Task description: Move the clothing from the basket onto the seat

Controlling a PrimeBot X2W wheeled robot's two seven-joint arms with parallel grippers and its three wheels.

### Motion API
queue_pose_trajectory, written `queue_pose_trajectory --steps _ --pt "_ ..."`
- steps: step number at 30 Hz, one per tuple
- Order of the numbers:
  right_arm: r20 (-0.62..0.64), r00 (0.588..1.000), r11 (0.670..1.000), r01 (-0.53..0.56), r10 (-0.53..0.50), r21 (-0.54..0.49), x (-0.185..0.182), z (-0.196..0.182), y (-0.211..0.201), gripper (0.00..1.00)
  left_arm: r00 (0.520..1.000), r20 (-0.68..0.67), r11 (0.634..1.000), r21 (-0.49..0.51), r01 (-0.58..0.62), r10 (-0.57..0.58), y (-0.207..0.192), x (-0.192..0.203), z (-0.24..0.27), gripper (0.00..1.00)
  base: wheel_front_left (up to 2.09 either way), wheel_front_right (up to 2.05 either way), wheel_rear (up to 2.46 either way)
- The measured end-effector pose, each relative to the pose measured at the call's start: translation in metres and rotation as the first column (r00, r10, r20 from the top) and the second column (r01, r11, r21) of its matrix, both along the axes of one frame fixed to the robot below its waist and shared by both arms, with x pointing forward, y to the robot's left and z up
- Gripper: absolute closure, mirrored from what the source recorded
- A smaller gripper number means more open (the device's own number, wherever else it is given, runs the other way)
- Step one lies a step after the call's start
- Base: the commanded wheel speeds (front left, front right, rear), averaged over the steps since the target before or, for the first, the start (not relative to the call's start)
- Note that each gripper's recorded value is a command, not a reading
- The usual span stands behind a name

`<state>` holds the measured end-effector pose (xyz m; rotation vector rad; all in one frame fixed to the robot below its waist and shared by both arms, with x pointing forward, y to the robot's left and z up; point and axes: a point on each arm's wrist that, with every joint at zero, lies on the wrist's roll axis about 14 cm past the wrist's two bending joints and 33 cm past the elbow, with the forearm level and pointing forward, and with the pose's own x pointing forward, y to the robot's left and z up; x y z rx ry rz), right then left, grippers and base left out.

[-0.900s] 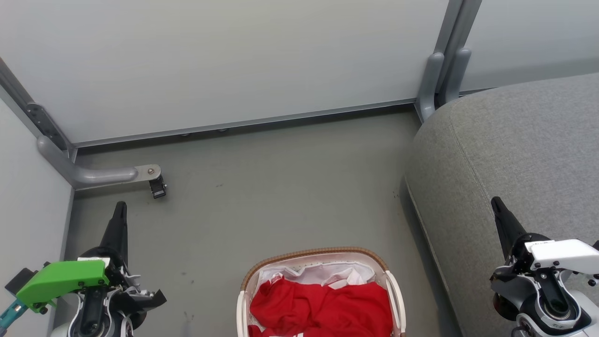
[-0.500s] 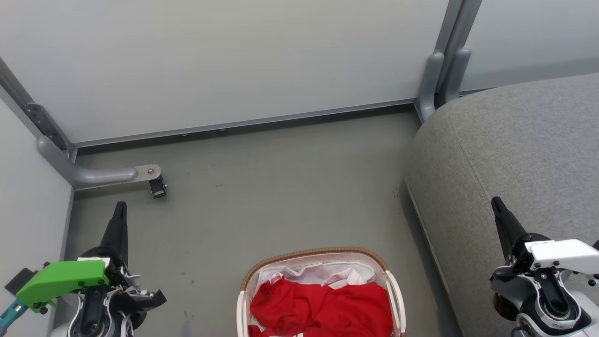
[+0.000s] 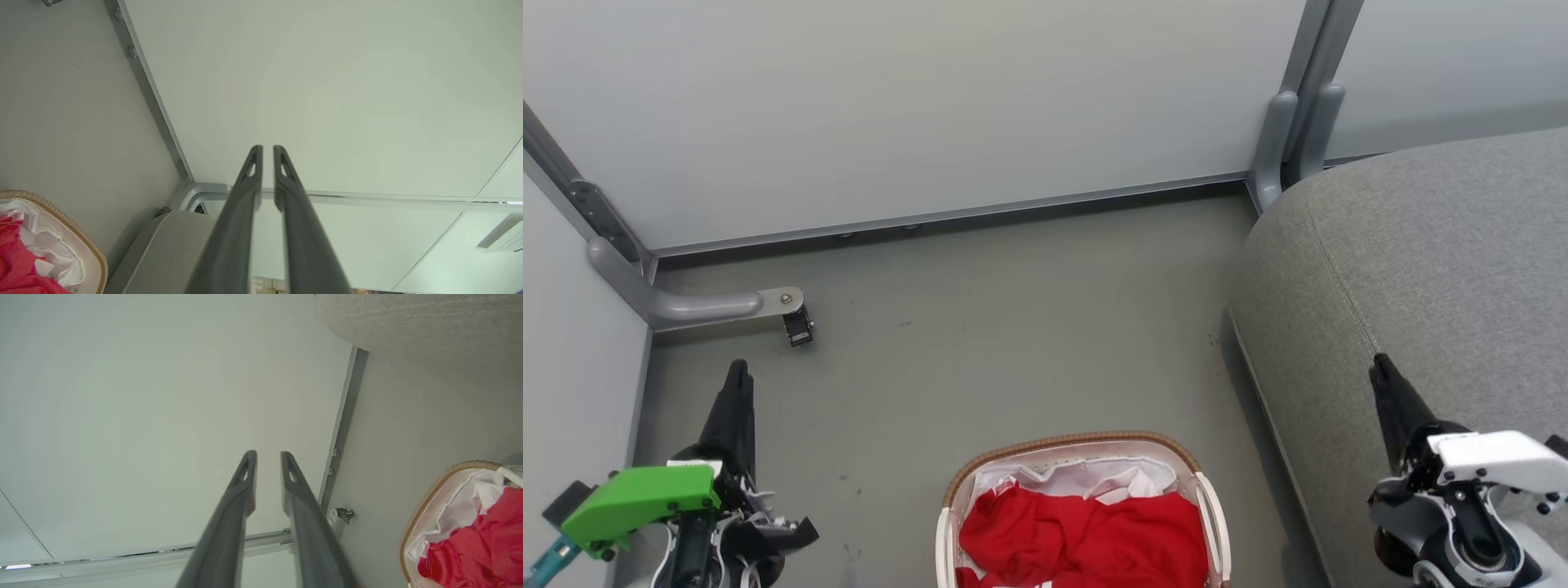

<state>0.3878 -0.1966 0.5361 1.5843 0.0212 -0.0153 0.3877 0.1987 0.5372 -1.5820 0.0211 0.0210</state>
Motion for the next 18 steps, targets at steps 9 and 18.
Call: queue_pose_trajectory --steps 9,18 --pt "-0.057 0.998 1.0 0.0 0.001 0.009 -0.01 -0.024 0.012 0.0 0.997 -0.081 1.0 -0.001 -0.002 0.002 -0.005 -0.011 -0.028 0.0 0.0 0.0 0.0" --pt "-0.027 0.999 0.998 0.031 -0.032 -0.053 -0.01 -0.02 0.006 0.0 0.997 -0.078 0.998 0.059 -0.01 0.015 -0.009 -0.013 -0.029 0.0 0.0 0.0 0.0"
